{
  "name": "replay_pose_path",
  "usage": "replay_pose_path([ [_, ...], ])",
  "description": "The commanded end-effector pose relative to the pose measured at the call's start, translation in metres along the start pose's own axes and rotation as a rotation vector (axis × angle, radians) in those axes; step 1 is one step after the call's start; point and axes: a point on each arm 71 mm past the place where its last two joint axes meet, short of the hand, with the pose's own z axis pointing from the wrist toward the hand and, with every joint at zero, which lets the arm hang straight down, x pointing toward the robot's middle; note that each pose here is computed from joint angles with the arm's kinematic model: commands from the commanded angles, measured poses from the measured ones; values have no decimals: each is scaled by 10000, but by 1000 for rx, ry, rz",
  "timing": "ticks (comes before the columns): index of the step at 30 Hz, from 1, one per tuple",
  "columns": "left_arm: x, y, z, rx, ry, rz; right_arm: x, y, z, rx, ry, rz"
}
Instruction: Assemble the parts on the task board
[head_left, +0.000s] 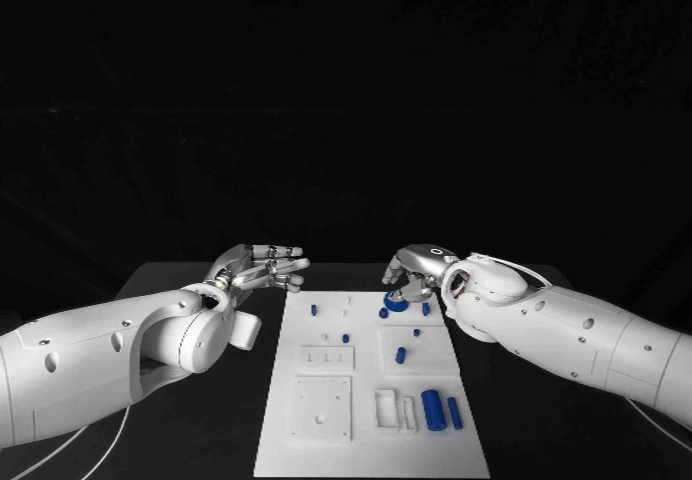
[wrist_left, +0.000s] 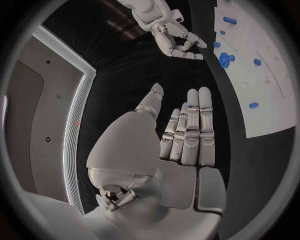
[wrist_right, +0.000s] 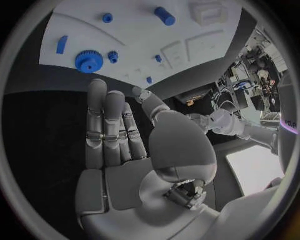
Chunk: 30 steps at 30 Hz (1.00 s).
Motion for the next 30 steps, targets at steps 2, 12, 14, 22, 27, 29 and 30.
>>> replay_pose_path([
  [2,65,-60,-18,13,42,0,29,18,24,32,31,-130],
  [12,135,-142,-45,26,68,-6,97,40,74,46,29,-170],
  [14,150,-159,-49,28,74,-7,113,43,82,48,31,-174],
  [22,173,-217,-65,37,85,-8,192,36,79,58,51,-180],
  [27,173,-249,-67,42,87,-5,250,50,74,57,65,-182],
  [29,174,-260,-68,44,88,-5,271,57,73,56,68,-184],
  [30,175,-265,-69,45,89,-4,280,58,73,56,69,-185],
])
